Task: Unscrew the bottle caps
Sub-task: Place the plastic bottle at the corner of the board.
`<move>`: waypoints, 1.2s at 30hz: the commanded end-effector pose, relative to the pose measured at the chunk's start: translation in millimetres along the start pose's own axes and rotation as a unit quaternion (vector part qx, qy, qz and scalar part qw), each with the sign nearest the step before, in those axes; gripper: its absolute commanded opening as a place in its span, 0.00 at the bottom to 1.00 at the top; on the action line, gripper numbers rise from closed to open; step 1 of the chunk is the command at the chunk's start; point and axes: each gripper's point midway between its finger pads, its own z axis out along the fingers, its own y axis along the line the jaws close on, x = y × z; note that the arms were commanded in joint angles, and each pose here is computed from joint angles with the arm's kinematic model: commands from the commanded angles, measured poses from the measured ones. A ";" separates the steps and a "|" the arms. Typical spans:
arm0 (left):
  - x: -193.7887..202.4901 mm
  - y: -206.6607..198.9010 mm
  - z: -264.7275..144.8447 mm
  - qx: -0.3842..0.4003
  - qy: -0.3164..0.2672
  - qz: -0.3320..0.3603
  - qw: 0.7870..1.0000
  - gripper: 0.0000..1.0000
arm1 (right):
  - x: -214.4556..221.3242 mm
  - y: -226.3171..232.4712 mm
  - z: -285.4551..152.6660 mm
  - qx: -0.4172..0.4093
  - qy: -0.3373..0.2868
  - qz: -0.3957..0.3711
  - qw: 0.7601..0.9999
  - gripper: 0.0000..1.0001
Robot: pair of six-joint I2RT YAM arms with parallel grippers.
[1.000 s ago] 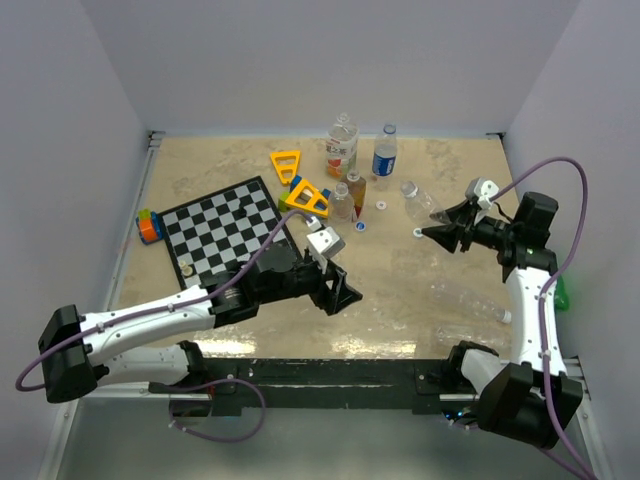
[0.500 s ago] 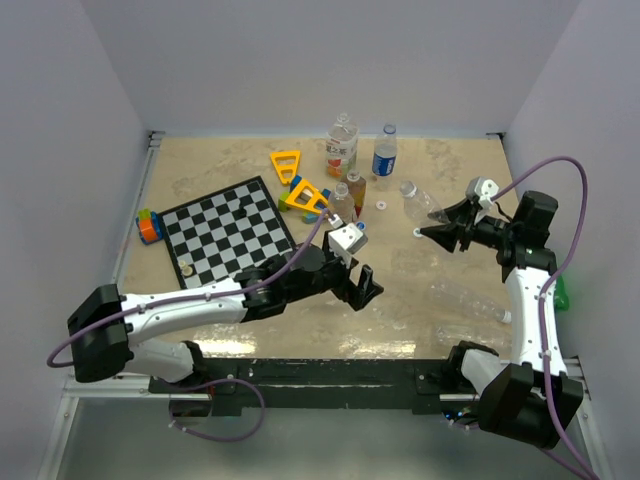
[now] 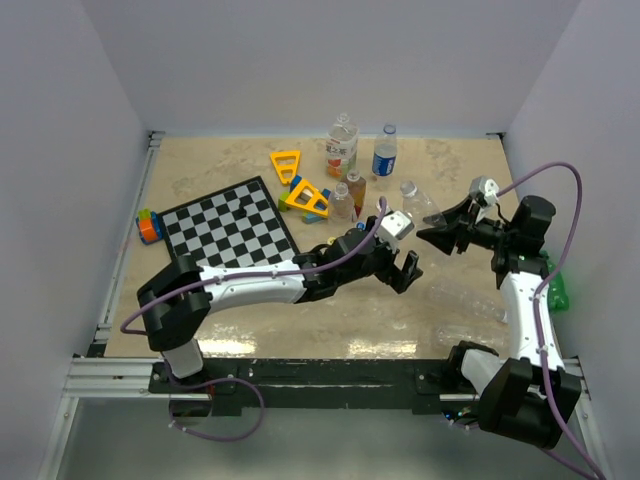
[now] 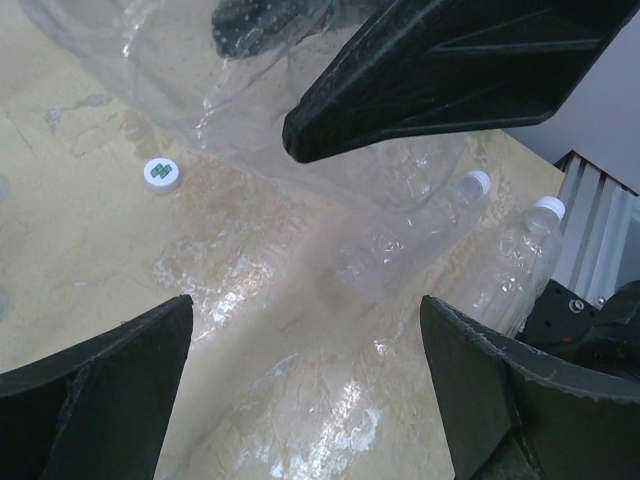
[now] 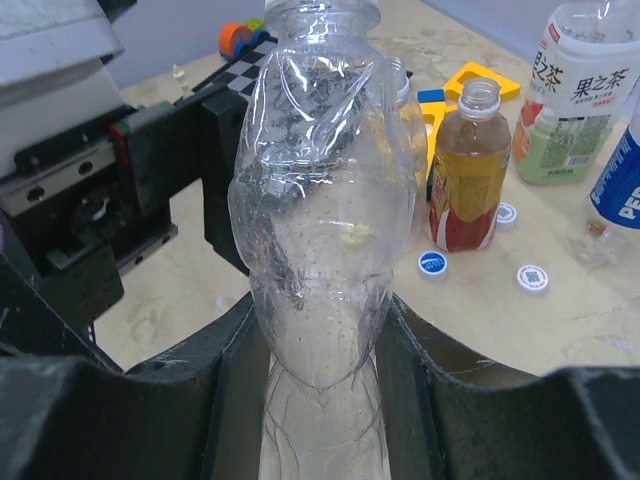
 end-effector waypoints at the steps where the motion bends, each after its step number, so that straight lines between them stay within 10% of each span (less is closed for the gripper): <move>1: -52.8 -21.7 7.5 0.037 -0.087 -0.013 0.995 1.00 | -9.9 5.5 1.4 -0.010 -0.015 0.018 1.000 0.15; 19: -56.9 -15.2 65.7 -0.005 -0.105 -0.191 0.976 1.00 | -20.7 -0.5 5.5 0.039 -0.062 0.152 0.986 0.12; 27: -59.1 1.2 53.9 -0.026 -0.117 -0.162 0.979 0.48 | -19.1 -0.1 8.0 0.036 -0.058 0.152 0.986 0.13; 36: -11.8 21.7 28.8 -0.019 0.017 -0.010 1.000 0.25 | -19.9 1.9 6.0 0.000 -0.018 0.048 0.999 0.90</move>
